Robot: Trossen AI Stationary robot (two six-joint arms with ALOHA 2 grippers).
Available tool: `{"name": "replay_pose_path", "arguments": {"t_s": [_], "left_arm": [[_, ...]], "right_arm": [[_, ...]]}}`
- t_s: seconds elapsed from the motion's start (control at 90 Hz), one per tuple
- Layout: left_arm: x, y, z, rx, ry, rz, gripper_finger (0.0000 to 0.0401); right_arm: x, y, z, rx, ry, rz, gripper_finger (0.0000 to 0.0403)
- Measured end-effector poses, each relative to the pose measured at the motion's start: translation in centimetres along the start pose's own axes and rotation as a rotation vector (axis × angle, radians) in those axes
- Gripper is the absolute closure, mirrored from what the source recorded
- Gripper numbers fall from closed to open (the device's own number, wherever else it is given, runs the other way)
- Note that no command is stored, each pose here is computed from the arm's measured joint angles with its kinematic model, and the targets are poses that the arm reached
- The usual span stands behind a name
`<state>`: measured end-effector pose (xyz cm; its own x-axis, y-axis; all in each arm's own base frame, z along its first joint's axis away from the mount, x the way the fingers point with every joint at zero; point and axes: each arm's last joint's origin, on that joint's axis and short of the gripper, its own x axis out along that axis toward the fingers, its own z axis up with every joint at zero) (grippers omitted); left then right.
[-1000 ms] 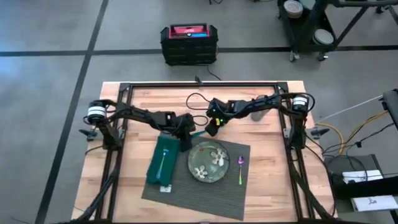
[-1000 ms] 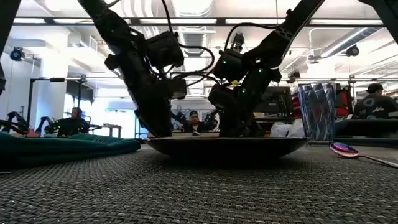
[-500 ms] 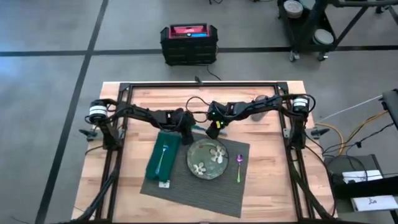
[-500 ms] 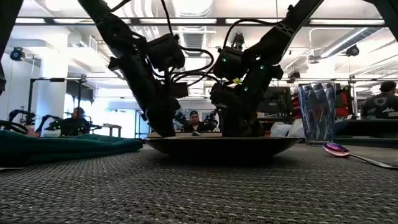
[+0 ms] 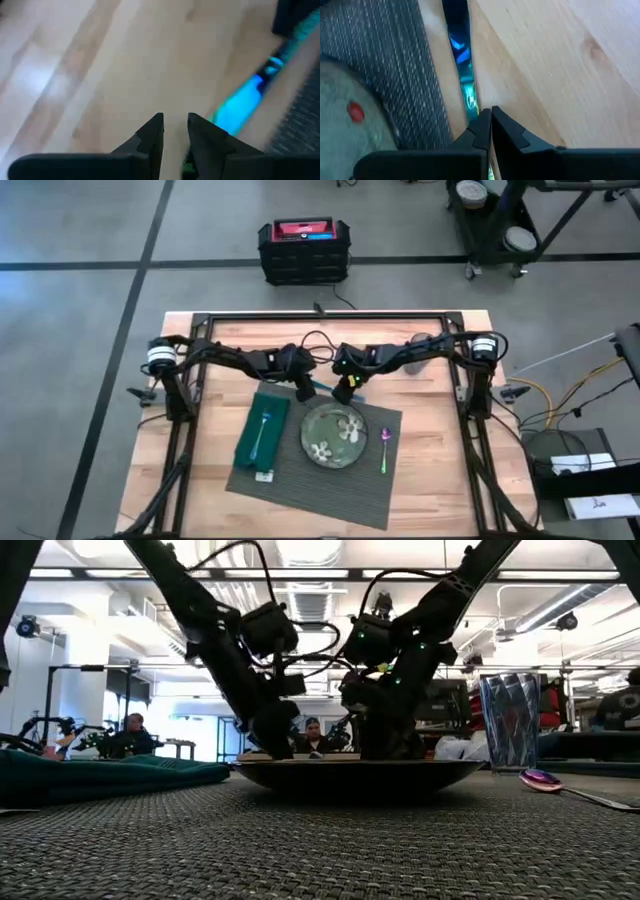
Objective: Set table place
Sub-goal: Put the iridescent blue knife on the gray place mat
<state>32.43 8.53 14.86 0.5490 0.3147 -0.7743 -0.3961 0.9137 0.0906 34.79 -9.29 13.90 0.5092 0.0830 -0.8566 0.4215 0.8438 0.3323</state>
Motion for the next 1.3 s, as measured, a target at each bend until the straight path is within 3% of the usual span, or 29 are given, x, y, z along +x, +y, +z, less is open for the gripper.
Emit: {"name": "replay_pose_path", "arguments": {"t_s": [0.211,0.489,0.822,1.078,1.3], "left_arm": [[-2.0,-0.6,-0.1,-0.009,0.040,-0.015,0.0326],[-1.6,-1.1,-3.5,-0.059,0.174,-0.054,0.0326],[-1.6,-2.5,-6.3,-0.165,0.190,-0.088,0.0326],[-2.0,-4.0,-6.9,-0.232,0.198,-0.103,0.0326],[-3.5,-4.1,-5.8,-0.209,0.149,-0.079,0.0326]], "right_arm": [[-2.5,0.9,1.4,-0.105,-0.144,0.037,0.0403],[0.5,0.7,1.7,-0.053,-0.185,0.054,0.0403],[1.0,1.3,2.0,-0.068,-0.234,0.078,0.0403],[2.2,1.1,1.7,-0.040,-0.222,0.080,0.0403],[2.5,1.0,1.7,-0.040,-0.217,0.075,0.0403]]}}
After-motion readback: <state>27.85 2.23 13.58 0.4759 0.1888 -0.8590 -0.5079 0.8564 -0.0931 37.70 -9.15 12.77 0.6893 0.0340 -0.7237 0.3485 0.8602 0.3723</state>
